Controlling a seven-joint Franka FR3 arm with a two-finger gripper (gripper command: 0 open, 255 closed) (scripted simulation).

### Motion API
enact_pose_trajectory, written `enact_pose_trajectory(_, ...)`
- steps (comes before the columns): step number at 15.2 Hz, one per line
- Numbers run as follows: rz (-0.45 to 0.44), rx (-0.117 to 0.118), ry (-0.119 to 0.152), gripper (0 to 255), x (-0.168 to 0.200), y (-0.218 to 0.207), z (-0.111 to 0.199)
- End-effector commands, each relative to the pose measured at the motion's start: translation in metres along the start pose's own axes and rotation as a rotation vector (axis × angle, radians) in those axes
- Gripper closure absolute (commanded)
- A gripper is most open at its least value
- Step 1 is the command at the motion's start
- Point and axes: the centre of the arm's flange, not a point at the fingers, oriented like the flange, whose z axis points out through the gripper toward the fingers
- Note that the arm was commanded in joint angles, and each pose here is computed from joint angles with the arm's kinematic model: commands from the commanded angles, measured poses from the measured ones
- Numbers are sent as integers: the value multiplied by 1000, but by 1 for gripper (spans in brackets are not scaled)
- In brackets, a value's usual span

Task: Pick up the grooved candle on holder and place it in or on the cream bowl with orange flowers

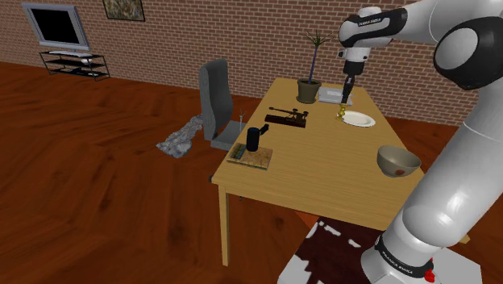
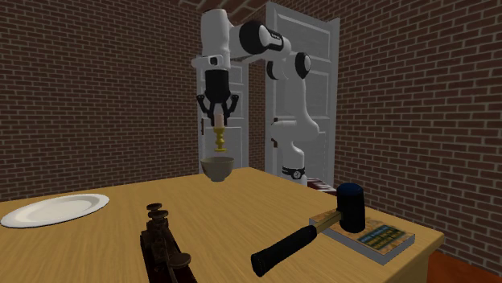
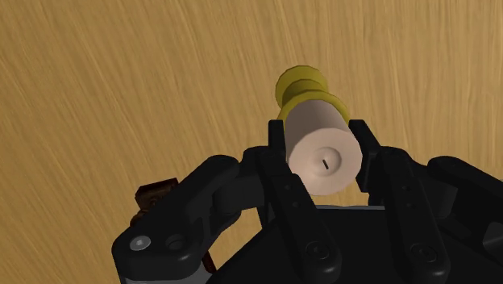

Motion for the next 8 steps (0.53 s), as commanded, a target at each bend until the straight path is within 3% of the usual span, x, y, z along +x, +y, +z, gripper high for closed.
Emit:
enact_pose_trajectory(1, 0, -1, 0, 255, -25, -4, -1)
enact_pose_trajectory(8, 0, -1, 0, 255, -116, -17, -9)
